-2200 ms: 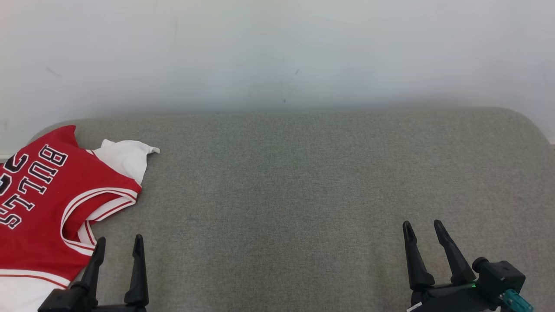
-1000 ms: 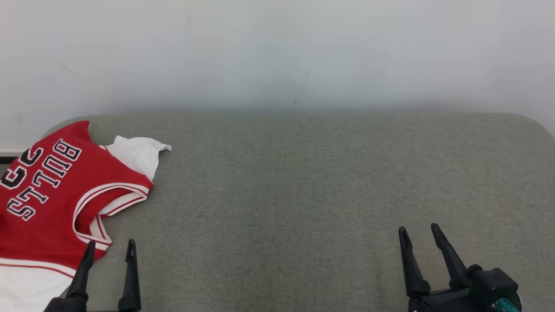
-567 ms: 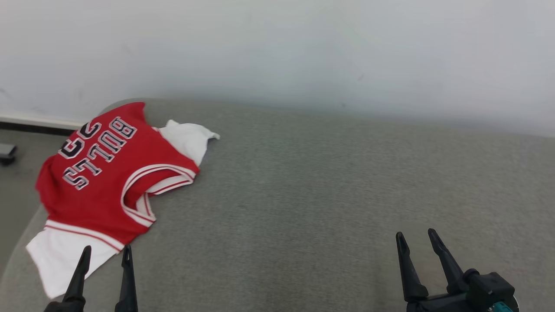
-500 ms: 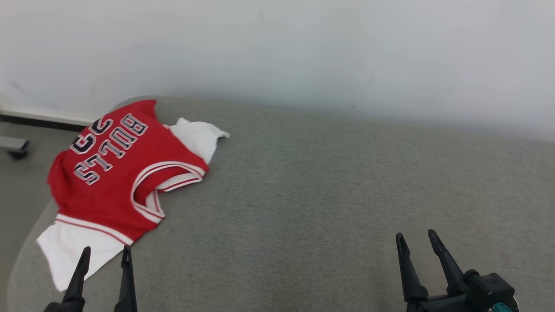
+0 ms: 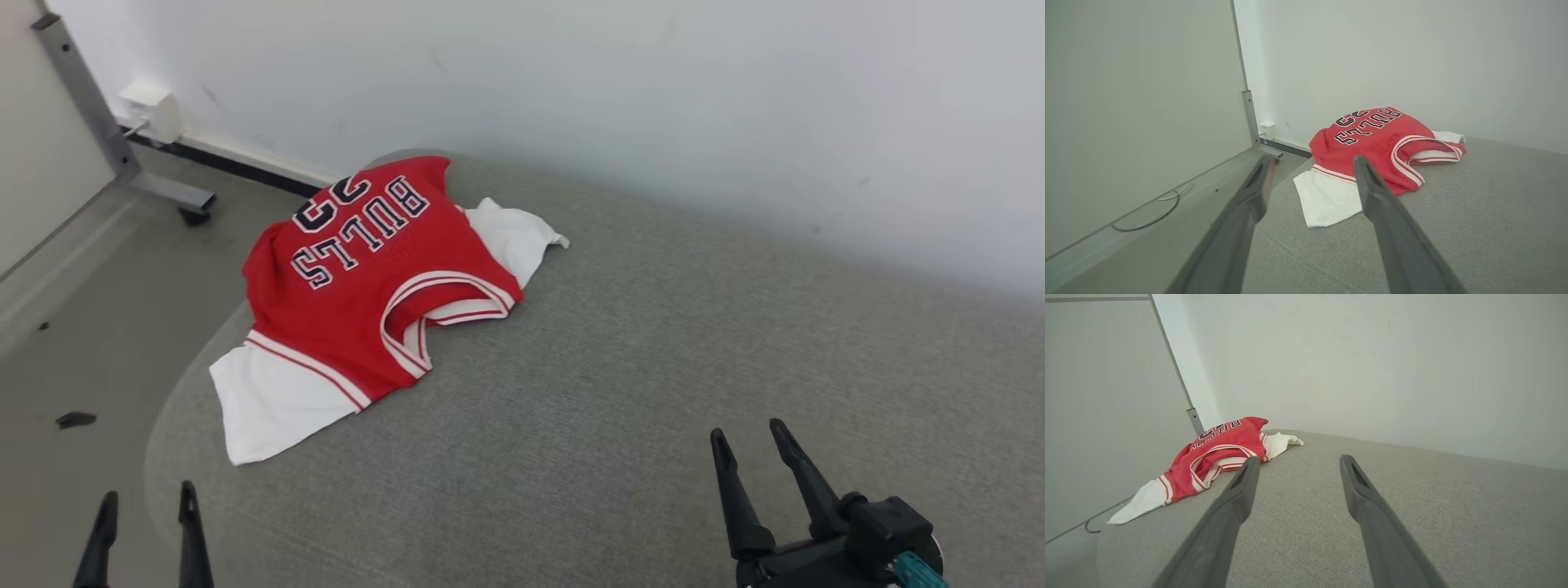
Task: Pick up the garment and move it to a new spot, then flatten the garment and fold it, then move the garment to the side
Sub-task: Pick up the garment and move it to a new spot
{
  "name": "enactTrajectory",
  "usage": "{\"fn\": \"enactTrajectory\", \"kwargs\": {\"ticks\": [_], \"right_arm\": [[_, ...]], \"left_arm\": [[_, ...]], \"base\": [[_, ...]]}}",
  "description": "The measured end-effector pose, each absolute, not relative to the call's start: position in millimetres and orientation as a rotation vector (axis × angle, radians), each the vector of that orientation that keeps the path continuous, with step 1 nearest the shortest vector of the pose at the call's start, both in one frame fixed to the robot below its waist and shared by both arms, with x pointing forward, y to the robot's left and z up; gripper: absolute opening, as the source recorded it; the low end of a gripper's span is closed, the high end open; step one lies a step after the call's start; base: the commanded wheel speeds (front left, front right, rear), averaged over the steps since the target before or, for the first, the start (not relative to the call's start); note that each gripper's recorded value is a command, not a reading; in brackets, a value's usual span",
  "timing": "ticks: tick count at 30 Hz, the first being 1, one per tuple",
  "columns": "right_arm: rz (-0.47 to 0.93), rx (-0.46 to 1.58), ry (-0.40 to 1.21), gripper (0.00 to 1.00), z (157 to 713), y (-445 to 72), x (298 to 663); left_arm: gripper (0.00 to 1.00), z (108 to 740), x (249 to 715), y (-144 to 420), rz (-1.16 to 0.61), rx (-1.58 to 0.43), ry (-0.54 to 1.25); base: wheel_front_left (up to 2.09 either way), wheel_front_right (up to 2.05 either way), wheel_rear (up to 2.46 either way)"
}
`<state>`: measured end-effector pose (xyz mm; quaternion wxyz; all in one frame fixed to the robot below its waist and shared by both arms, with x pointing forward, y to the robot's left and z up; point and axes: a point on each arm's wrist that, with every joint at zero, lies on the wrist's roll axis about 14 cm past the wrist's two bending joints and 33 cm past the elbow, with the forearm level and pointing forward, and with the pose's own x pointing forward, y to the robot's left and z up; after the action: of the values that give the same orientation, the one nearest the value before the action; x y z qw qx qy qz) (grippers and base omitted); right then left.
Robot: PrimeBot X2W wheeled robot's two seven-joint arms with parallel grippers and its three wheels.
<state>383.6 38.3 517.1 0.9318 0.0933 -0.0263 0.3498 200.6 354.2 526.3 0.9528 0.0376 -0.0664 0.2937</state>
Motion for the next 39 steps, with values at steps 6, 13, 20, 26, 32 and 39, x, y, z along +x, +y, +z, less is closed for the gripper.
{"fn": "enactTrajectory", "kwargs": {"ticks": [6, 13, 20, 26, 32, 39], "right_arm": [[0.811, 0.194, -0.033, 1.00, 513, 69, 383], [0.850, 0.200, -0.020, 1.00, 510, 82, 388], [0.852, 0.204, -0.011, 1.00, 508, 82, 389], [0.790, 0.201, -0.016, 1.00, 506, 63, 397], [0.710, 0.168, -0.046, 1.00, 508, 33, 409], [0.623, 0.141, -0.099, 1.00, 515, -1, 438]], "left_arm": [[1.00, 522, 173, 369, 0.703, 0.071, -0.116], [1.00, 523, 165, 372, 0.744, 0.071, -0.111], [1.00, 521, 162, 374, 0.756, 0.070, -0.103], [1.00, 519, 177, 372, 0.711, 0.056, -0.103], [1.00, 551, 219, 385, 0.639, 0.073, -0.194], [1.00, 611, 290, 398, 0.545, 0.111, -0.336]], "base": [[0.00, 0.00, 0.00], [0.00, 0.00, 0.00], [0.00, 0.00, 0.00], [0.00, 0.00, 0.00], [0.00, 0.00, 0.00], [0.00, 0.00, 0.00]]}}
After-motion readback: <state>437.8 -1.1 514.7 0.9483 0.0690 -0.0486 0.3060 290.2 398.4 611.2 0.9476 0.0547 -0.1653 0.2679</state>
